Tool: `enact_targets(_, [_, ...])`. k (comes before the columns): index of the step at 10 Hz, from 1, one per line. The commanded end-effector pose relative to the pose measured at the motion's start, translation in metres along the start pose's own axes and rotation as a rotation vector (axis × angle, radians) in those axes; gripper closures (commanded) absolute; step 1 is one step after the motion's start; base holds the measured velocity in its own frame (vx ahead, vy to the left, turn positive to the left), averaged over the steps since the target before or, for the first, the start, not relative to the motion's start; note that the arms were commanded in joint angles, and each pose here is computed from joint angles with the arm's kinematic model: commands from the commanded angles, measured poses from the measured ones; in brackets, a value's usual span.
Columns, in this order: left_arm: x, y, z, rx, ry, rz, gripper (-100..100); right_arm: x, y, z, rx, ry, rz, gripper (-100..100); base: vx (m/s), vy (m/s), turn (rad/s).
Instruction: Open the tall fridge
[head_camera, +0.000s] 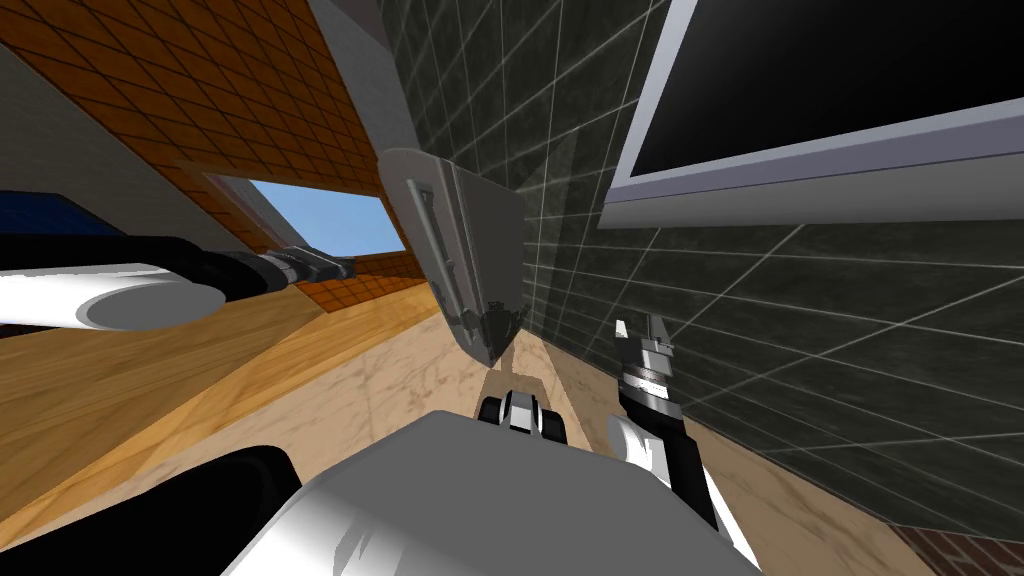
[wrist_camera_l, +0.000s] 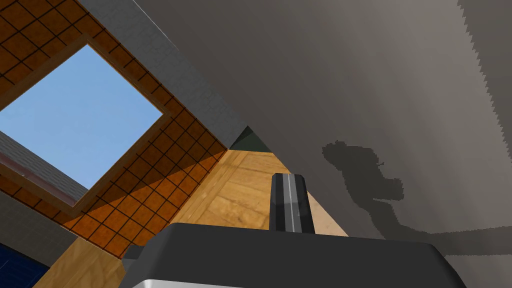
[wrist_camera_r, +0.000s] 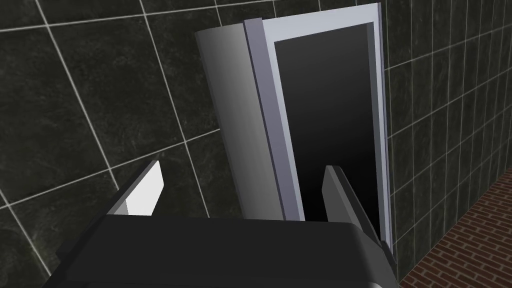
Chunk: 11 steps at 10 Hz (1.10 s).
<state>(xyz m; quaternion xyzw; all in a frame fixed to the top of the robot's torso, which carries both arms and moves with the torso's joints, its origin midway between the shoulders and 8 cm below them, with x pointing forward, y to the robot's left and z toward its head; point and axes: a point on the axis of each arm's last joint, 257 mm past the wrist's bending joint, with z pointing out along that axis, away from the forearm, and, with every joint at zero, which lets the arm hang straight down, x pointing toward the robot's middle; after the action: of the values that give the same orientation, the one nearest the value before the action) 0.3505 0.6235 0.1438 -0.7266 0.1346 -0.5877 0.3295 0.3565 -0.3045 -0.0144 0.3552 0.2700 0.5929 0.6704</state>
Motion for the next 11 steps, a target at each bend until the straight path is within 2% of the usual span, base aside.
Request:
enact_targets(1, [0.019,0.027,0.004,-0.051,0.037,0.004,100,0.0,0.0,0.0,0.0,0.0,0.0,0,-0.181,0.217,0.014])
enact_targets(2, [0.012,0.02,0.001,-0.034,0.025,0.004,100,0.0,0.0,0.0,0.0,0.0,0.0,0,-0.091,0.109,-0.007])
enact_targets(3, [0.022,0.016,0.0,-0.031,0.034,0.001,-100,0.0,0.0,0.0,0.0,0.0,0.0,0,0.071,-0.053,0.013])
enact_targets(11, [0.057,-0.002,-0.003,-0.01,0.061,-0.01,-100,0.0,0.0,0.0,0.0,0.0,0.001,0,0.14,-0.148,0.013])
